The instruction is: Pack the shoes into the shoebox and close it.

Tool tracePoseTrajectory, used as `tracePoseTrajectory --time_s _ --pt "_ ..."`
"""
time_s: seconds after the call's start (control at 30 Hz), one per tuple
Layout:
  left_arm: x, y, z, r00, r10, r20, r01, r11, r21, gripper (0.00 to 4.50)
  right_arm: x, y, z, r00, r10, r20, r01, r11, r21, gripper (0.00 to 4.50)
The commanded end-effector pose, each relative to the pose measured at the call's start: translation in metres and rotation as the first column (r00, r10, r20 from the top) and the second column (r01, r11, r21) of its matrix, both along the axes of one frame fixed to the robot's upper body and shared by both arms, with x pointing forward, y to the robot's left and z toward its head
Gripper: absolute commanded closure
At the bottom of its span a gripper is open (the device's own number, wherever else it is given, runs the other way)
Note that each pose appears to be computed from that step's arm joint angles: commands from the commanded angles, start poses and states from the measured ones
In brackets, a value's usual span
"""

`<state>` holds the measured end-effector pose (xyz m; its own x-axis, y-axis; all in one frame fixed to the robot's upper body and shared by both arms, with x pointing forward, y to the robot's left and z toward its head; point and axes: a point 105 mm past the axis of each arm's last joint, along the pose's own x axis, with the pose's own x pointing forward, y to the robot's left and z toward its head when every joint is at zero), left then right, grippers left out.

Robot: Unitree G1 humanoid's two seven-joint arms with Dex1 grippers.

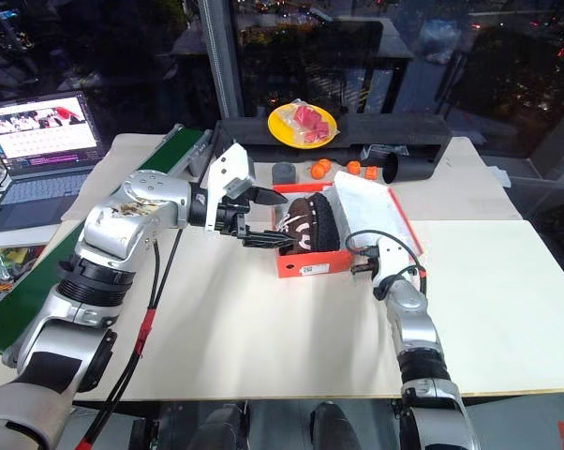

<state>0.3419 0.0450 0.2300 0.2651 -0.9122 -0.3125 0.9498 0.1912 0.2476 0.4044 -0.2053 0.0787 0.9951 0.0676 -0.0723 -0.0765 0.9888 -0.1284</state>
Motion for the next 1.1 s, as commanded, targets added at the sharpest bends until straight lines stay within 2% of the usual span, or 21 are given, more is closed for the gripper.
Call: tracePoseTrajectory --time_s 0.03,0.2,0.4,0.5,0.7,0.9,1.0,1.1 --pt "-0.003 0.003 0.013 0.999 0.003 0.040 -0.002 1.000 -0.024 0.00 0.002 -0.008 0.038 0.985 -0.018 0.174 0.020 1.000 -0.006 4.43" --pt "-0.002 0.005 0.013 0.999 0.008 0.042 -0.007 1.000 -0.022 0.00 -0.004 0.022 0.075 0.940 0.134 0.313 -0.127 0.991 -0.042 4.43" --pt "0.002 0.010 0.017 0.997 0.036 0.063 -0.035 0.999 -0.025 0.00 -0.020 0.067 0.101 0.879 0.337 0.336 -0.323 0.941 -0.100 4.43" --pt "0.002 0.015 0.018 0.996 0.057 0.068 -0.056 0.998 -0.026 0.00 -0.027 0.092 0.103 0.853 0.426 0.302 -0.421 0.903 -0.085 4.43" --pt "0.006 0.025 0.018 0.990 0.121 0.074 -0.119 0.992 -0.043 0.00 -0.025 0.145 0.076 0.803 0.576 0.155 -0.576 0.816 -0.050 4.43" --pt "0.005 0.033 0.009 0.982 0.180 0.058 -0.178 0.983 -0.046 0.00 -0.013 0.167 0.049 0.779 0.627 0.008 -0.625 0.778 -0.063 4.43" --pt "0.004 0.036 0.007 0.976 0.208 0.056 -0.205 0.977 -0.059 0.00 -0.012 0.162 0.010 0.759 0.611 -0.225 -0.649 0.739 -0.182 4.43" --pt "0.004 0.039 0.006 0.968 0.244 0.056 -0.240 0.968 -0.070 0.00 -0.017 0.148 -0.012 0.734 0.576 -0.360 -0.665 0.718 -0.207 4.43"
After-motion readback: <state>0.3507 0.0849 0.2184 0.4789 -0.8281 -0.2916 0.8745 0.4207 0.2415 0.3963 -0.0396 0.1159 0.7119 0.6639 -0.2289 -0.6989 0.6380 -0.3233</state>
